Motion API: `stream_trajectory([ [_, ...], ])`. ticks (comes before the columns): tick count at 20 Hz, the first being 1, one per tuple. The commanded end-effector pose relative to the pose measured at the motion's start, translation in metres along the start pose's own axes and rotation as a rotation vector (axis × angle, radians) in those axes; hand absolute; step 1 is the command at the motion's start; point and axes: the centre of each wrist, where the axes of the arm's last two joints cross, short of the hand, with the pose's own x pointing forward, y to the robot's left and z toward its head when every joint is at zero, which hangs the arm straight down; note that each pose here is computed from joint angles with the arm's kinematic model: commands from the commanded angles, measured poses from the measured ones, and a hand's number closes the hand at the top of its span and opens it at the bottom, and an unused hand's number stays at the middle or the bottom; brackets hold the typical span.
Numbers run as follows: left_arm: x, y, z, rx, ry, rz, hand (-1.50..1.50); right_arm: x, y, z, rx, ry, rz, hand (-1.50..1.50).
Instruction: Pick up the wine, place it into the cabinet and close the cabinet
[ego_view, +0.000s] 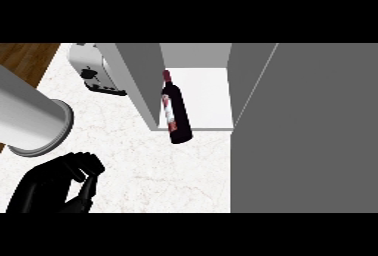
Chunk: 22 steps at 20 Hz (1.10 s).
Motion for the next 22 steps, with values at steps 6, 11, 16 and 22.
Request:
stream_trajectory([
  [6,0.004,0.033,0.007,0.004,0.001,0.009,1.5,0.041,0.021,0.0,0.127,-0.08,-0.093,1.5],
  [11,0.019,0.051,0.02,-0.023,0.006,0.007,1.5,0.023,0.022,-0.019,0.225,-0.094,-0.126,1.5],
  [16,0.004,0.063,0.02,-0.012,0.008,-0.006,1.5,0.038,0.045,-0.039,0.317,-0.131,-0.138,1.5],
  [22,0.015,0.066,0.026,-0.034,0.026,0.011,1.5,0.047,0.046,-0.093,0.337,-0.182,-0.13,1.5],
])
